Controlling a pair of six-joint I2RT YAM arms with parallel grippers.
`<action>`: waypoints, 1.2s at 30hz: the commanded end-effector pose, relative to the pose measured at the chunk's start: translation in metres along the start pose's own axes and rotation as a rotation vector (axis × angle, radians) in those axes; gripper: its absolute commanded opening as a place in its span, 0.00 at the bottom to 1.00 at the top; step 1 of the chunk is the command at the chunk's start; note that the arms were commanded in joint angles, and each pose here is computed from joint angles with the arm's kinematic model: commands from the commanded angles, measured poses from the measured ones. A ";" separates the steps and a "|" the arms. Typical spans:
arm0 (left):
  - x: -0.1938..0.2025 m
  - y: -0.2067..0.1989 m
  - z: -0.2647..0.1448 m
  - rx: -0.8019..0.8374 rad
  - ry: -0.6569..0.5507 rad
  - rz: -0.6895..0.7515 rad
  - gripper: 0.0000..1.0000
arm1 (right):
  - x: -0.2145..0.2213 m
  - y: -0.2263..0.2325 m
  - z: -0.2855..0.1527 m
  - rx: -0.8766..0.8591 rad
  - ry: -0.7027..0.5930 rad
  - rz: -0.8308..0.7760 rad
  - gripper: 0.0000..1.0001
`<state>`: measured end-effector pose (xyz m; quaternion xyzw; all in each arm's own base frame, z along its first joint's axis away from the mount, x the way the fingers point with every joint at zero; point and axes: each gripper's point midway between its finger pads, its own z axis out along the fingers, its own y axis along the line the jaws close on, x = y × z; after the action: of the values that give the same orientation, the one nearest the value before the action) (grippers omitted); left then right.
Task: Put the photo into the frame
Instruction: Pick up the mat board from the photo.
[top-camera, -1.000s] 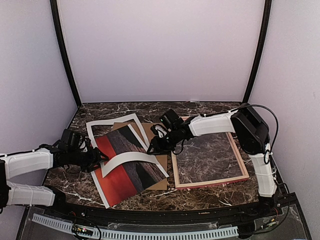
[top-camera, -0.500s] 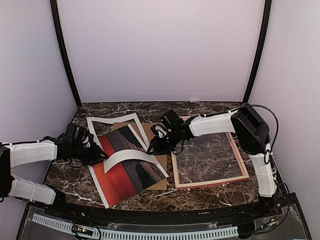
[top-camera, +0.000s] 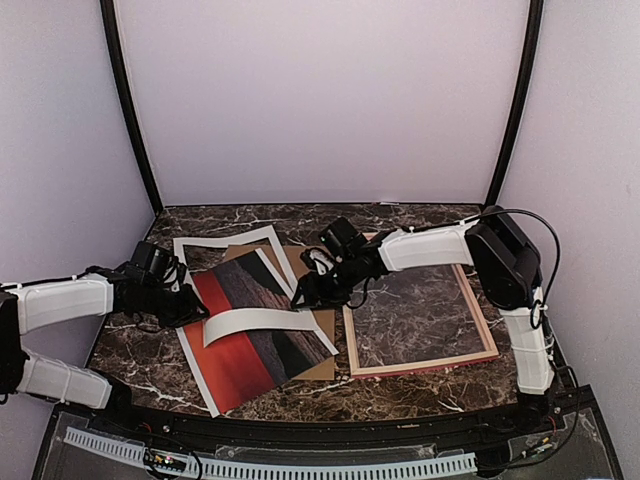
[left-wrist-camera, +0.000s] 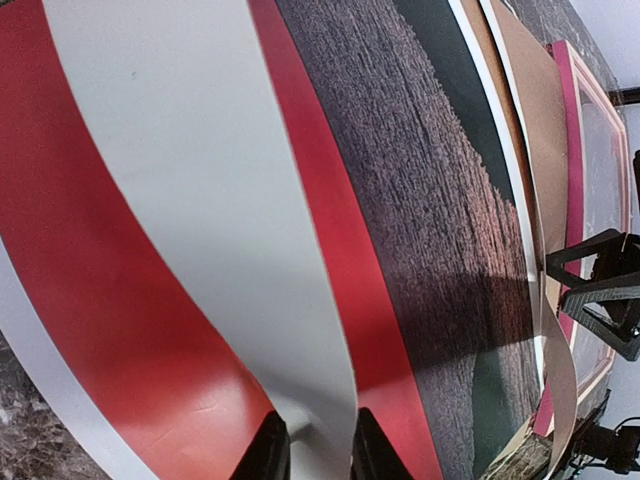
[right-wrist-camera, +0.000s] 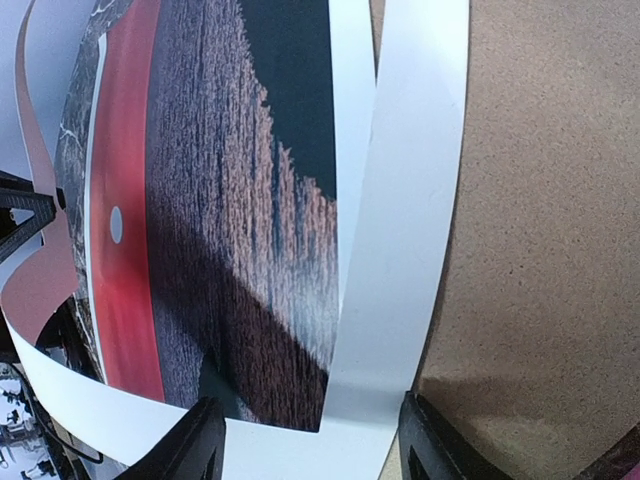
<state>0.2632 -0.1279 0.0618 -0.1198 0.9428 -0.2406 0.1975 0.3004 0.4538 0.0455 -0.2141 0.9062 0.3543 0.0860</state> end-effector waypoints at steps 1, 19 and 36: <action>-0.006 -0.007 -0.009 0.011 -0.028 0.068 0.18 | -0.011 0.002 -0.020 0.044 -0.027 -0.008 0.61; -0.003 -0.020 -0.006 0.105 -0.032 0.099 0.13 | -0.022 0.002 -0.035 -0.014 -0.063 0.034 0.65; 0.007 -0.017 -0.010 0.131 -0.036 0.065 0.13 | -0.021 0.016 -0.027 -0.236 -0.073 0.107 0.47</action>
<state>0.2589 -0.1381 0.0739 -0.0859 0.9293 -0.2809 0.2237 0.3057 0.4481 0.0643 -0.1682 0.8890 0.4209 0.0658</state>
